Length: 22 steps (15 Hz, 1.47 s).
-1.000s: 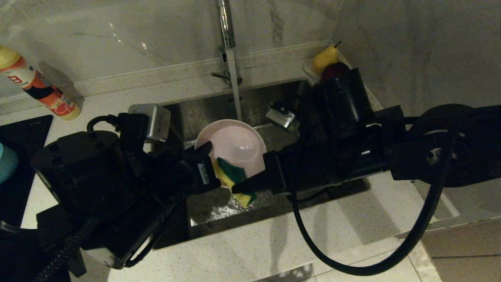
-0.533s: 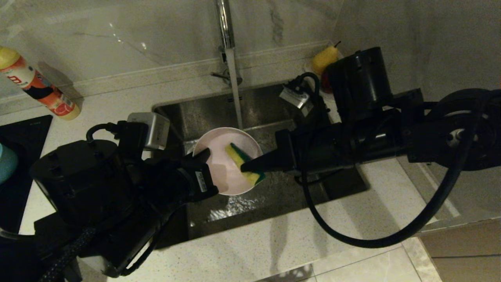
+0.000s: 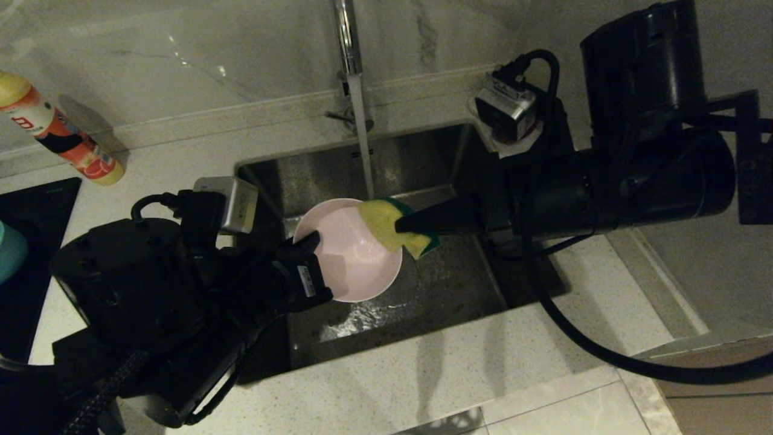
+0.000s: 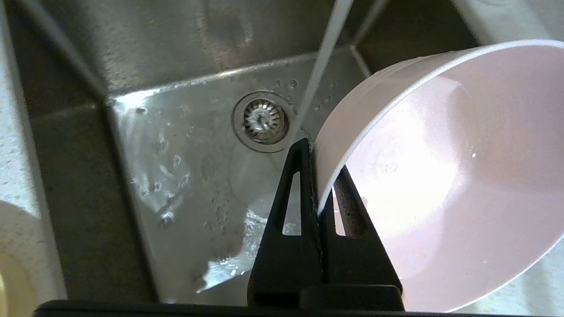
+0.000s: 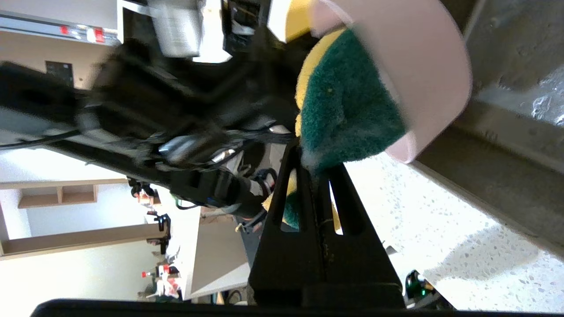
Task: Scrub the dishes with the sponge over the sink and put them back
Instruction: Wipe the bowl, then rinse the bowl
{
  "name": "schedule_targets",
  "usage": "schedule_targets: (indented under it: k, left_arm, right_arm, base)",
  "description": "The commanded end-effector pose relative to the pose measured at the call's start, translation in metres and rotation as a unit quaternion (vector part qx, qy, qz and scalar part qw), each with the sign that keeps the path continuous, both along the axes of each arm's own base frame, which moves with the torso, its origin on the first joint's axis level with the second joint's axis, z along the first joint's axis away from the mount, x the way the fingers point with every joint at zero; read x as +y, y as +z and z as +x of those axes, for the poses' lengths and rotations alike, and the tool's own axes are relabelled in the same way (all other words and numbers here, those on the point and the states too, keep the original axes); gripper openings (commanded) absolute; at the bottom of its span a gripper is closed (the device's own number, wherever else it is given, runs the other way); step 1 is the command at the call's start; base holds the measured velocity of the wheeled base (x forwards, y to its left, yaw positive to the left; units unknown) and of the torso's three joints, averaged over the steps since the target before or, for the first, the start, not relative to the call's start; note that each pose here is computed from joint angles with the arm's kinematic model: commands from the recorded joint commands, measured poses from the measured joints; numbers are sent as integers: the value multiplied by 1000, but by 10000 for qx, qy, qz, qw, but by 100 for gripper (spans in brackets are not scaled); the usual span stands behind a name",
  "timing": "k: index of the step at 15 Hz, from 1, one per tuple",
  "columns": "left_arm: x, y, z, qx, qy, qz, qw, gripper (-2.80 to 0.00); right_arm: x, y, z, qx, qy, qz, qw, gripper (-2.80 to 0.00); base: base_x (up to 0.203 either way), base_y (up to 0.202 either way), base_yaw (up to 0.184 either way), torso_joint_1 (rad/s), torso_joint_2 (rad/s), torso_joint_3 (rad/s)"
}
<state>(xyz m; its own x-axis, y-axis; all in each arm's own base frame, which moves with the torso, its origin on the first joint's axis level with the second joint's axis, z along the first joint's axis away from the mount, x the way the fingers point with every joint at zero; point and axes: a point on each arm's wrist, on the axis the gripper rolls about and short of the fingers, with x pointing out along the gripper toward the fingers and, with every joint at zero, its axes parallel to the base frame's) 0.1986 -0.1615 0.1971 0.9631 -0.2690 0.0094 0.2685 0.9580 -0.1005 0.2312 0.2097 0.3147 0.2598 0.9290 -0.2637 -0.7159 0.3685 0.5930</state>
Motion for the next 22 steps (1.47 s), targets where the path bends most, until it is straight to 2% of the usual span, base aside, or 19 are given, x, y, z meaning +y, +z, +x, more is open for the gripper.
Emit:
schedule_targets:
  k: [1, 5, 7, 10, 11, 14, 19, 21, 22]
  left_arm:
    - [2, -6, 8, 75, 137, 61, 9999, -280]
    - [5, -19, 40, 401, 626, 223, 9970, -280]
    - [5, -19, 48, 699, 757, 79, 9946, -280]
    - [0, -4, 61, 1418, 870, -396, 9853, -280]
    - [-2, 2, 66, 1655, 886, -619, 9803, -280]
    - [-5, 6, 84, 2298, 978, -1044, 9627, -280]
    - [-7, 13, 121, 2897, 1304, -1613, 9344, -280]
    - [-8, 19, 125, 2996, 1154, -1814, 9295, -280]
    - [-10, 17, 127, 3030, 1134, -1814, 9287, -280]
  right_arm:
    - [-11, 17, -15, -190, 38, 176, 9997, -280]
    - [-25, 31, -32, -370, 41, 325, 9988, -280]
    - [-31, 28, -37, -339, -1, 293, 9990, -280]
    - [-44, 18, -38, -248, -160, 202, 9994, -280]
    - [-46, 14, -39, -214, -183, 161, 9995, -280]
    - [-51, 7, -40, -138, -242, 83, 9996, -280]
    - [-59, -8, -38, -58, -379, 22, 9993, -280]
    - [-57, -12, -36, -147, -381, 116, 9991, -280]
    - [-57, -13, -35, -179, -382, 153, 9990, -280]
  base:
    - [0, 0, 0, 0, 0, 0]
    - [0, 0, 0, 0, 0, 0]
    - [0, 0, 0, 0, 0, 0]
    - [0, 0, 0, 0, 0, 0]
    - [0, 0, 0, 0, 0, 0]
    - [0, 0, 0, 0, 0, 0]
    - [0, 0, 0, 0, 0, 0]
    - [0, 0, 0, 0, 0, 0]
    - [0, 0, 0, 0, 0, 0]
